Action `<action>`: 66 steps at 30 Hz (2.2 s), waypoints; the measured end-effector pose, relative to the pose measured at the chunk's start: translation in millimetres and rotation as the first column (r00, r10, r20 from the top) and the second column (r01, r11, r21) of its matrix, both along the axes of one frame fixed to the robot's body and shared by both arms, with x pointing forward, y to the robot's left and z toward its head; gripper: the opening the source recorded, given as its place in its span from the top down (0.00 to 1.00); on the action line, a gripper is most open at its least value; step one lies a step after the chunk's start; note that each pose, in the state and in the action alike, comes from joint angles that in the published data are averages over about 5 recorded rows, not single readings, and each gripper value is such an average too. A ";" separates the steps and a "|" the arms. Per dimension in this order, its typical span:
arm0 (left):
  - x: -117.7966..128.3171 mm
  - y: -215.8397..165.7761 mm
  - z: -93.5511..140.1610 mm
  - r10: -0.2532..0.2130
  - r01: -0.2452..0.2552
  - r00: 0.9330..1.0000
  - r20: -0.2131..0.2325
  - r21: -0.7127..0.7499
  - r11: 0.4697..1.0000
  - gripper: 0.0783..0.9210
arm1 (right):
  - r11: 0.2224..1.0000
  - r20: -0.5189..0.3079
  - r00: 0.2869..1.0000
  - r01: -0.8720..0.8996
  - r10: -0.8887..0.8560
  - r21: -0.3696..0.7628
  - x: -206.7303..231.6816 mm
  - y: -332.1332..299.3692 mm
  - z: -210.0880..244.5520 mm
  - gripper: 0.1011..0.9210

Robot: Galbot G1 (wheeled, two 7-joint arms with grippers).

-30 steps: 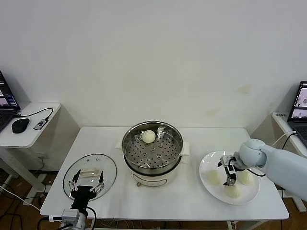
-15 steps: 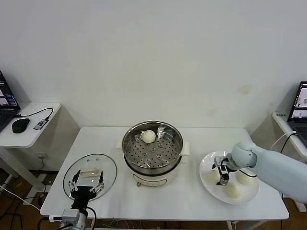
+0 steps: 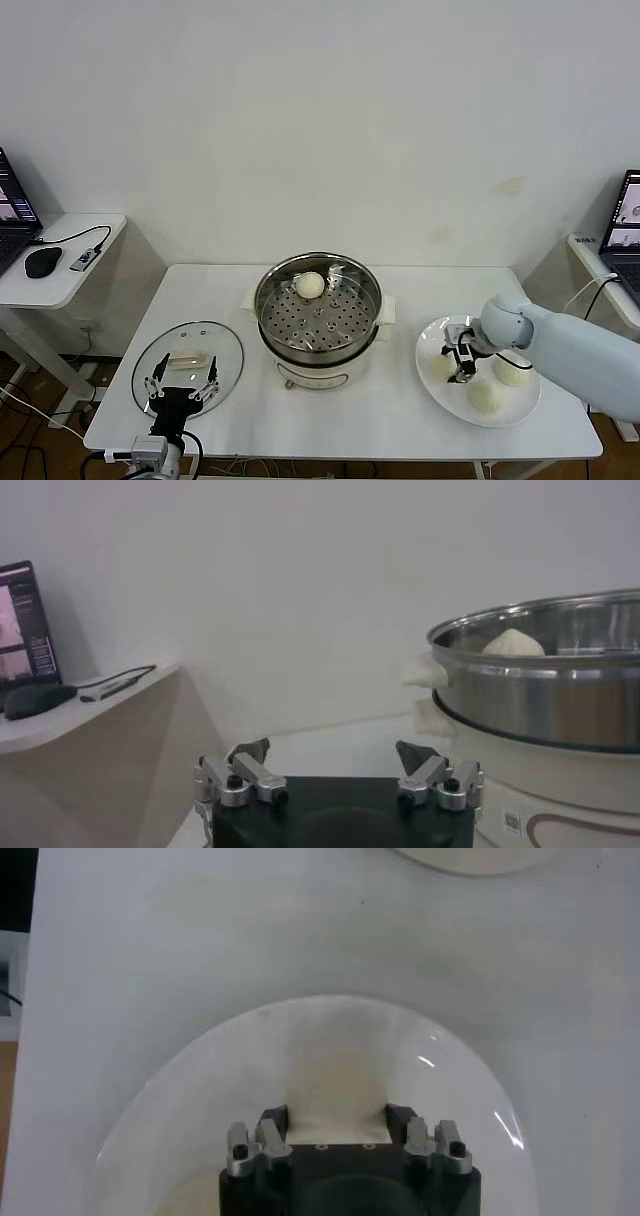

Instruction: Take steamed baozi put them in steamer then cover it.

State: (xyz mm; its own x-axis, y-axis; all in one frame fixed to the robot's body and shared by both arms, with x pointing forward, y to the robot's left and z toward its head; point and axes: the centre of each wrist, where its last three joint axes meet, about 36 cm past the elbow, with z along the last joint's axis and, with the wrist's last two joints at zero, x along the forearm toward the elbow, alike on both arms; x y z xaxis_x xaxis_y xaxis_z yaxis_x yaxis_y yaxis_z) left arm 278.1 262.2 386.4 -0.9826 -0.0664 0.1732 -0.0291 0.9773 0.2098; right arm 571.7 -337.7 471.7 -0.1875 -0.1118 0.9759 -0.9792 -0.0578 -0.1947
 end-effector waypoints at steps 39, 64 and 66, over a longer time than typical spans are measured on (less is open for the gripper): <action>5.5 2.7 2.5 0.021 -0.020 1.000 0.021 -0.009 1.000 0.12 | 0.972 0.070 0.988 -0.146 0.135 0.183 62.4 284.1 168.8 0.37; 4.6 -0.1 5.2 0.017 -0.016 0.999 0.031 -0.011 1.000 0.12 | 0.971 0.026 0.989 -0.146 0.144 0.190 72.9 343.4 111.1 0.15; 5.1 -0.1 5.1 0.016 -0.015 0.999 0.032 -0.011 1.000 0.12 | 0.970 0.032 0.987 -0.159 0.156 0.184 74.4 337.6 122.4 0.13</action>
State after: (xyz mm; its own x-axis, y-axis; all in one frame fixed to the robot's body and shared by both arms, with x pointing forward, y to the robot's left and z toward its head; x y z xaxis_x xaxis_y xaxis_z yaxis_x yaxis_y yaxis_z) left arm 283.2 262.0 391.5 -0.9865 -0.0801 0.1427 -0.0508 0.9789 0.1981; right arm 646.1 0.0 594.1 -0.1700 -0.3196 0.9322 -0.9569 -0.1724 -0.2336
